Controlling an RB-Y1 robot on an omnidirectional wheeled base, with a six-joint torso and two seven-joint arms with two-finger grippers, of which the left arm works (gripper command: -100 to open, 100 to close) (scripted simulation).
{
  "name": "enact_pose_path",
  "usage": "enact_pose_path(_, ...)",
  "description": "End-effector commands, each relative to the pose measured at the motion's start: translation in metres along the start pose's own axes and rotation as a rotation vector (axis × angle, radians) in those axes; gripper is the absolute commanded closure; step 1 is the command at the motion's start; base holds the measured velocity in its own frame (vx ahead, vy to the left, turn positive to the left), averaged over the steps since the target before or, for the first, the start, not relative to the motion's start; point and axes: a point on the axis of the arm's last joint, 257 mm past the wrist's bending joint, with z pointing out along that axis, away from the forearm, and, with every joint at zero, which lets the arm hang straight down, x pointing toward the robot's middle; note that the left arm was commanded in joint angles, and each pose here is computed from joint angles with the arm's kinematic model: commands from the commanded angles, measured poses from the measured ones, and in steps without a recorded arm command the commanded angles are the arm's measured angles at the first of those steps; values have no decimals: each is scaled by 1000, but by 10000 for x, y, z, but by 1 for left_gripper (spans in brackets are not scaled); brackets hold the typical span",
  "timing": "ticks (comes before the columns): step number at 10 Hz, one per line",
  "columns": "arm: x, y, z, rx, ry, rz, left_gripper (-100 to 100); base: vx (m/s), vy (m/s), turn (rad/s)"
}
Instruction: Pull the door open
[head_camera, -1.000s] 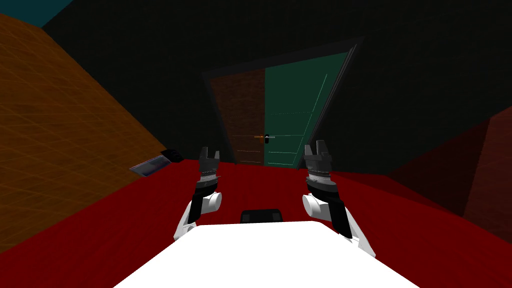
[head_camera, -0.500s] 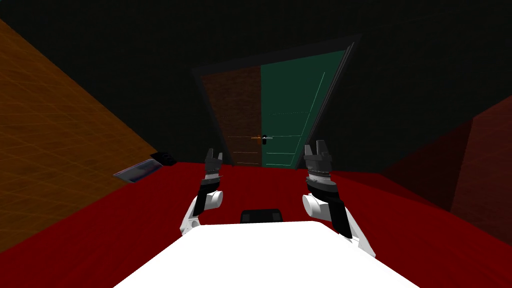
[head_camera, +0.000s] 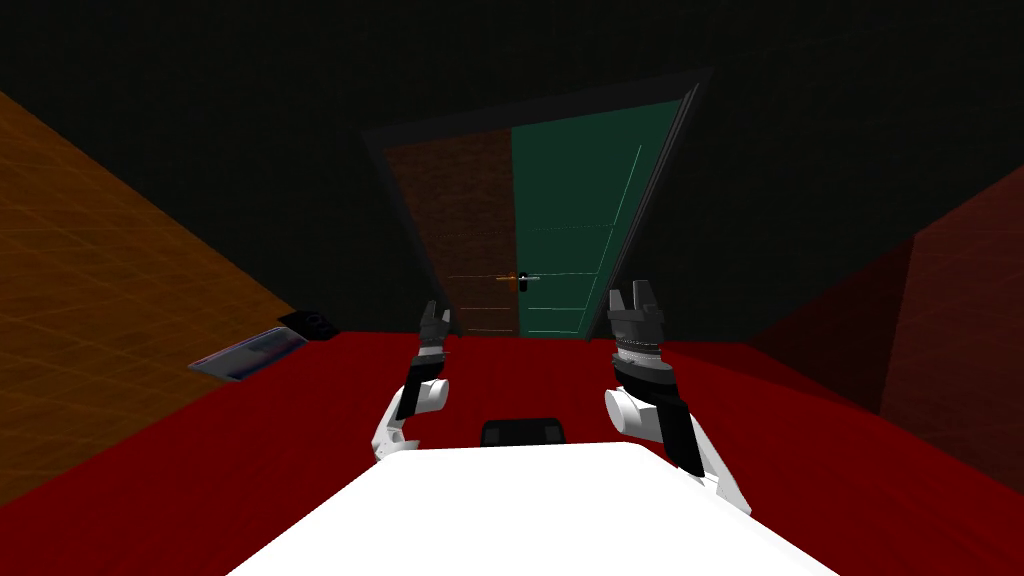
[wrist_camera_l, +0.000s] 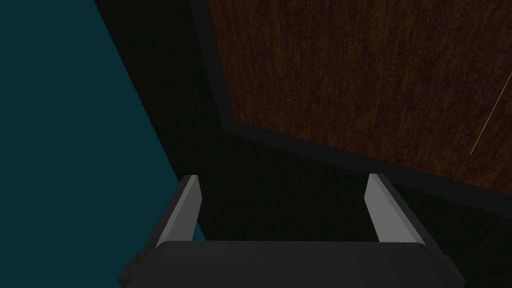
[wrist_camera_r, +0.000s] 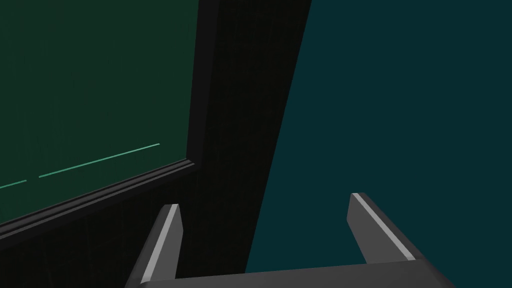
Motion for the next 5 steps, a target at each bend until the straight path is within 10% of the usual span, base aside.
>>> enact_pose_path(1,-18,151,31,-30,1,0,-100,112,-71,-82)
enact_pose_path(5,-75,541,49,-104,2,1,-100,110,-52,-79)
